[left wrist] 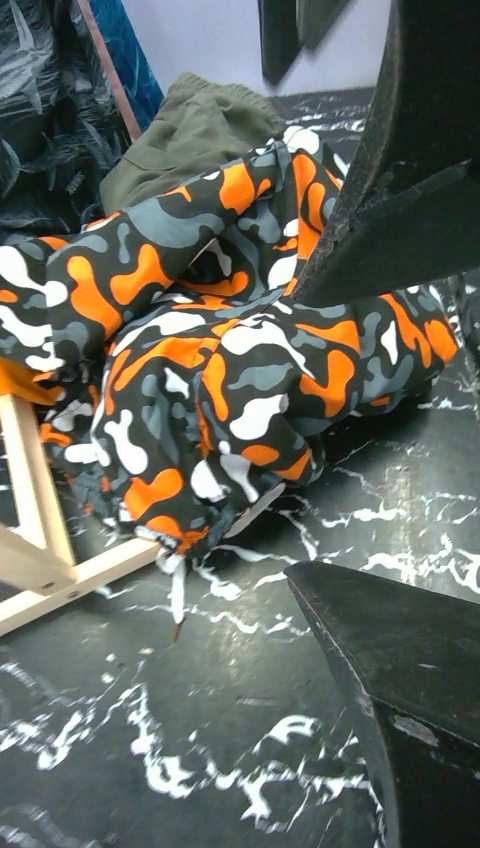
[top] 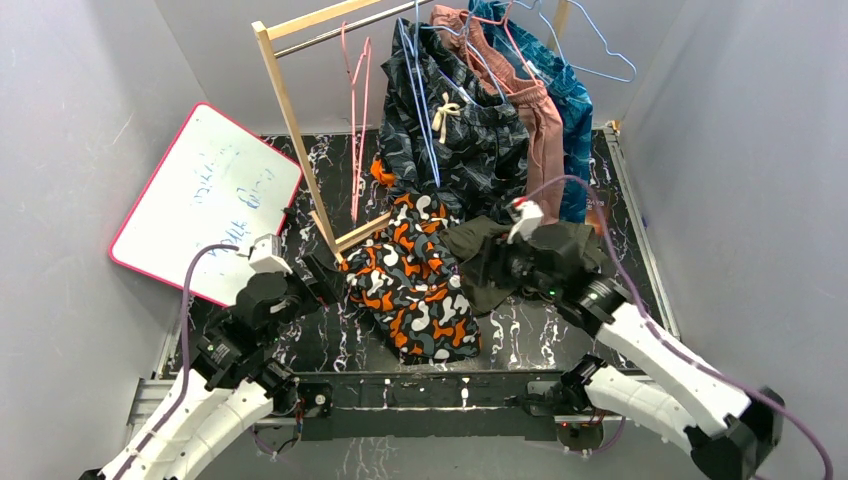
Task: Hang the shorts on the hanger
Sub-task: Adjust the shorts at the center of the board.
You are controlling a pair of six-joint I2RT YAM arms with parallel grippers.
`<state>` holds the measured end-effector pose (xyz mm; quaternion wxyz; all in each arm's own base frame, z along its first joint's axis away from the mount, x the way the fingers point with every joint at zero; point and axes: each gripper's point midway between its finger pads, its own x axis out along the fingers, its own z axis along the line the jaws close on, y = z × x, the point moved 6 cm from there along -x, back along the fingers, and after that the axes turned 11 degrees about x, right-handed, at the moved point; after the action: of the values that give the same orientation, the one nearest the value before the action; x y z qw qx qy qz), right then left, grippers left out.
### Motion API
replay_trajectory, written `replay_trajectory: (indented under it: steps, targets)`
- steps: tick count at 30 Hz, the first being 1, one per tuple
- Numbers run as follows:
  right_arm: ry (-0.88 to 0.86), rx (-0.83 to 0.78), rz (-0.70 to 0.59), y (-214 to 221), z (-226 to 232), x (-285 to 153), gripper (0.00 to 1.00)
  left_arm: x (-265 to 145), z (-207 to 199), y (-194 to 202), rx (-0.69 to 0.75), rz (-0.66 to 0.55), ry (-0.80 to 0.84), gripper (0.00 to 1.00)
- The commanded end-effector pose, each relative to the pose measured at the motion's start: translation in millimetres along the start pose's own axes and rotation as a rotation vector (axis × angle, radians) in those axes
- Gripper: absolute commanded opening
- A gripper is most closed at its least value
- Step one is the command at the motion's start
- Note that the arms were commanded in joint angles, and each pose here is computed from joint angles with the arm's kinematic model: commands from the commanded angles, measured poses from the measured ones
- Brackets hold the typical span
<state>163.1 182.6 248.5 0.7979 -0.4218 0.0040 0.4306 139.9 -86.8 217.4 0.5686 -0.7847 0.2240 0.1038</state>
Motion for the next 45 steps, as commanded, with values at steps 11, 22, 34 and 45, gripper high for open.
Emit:
replay_trajectory:
  steps: [11, 22, 34, 45]
  targets:
    - [0.193, -0.022, 0.171, 56, 1, 62, 0.31, 29, -18, 43, -0.108, 0.272, 0.024, 0.98]
    - [0.422, 0.068, -0.020, 33, -28, -18, 0.06, 53, -24, 54, -0.140, 0.253, 0.055, 0.98]
    - [-0.095, -0.118, 0.161, 28, 56, -17, 0.73, 40, -14, 45, -0.125, 0.201, 0.016, 0.98]
    - [-0.049, -0.403, 0.224, 130, 103, 62, 0.75, 34, 1, 39, -0.139, 0.154, -0.104, 0.98]
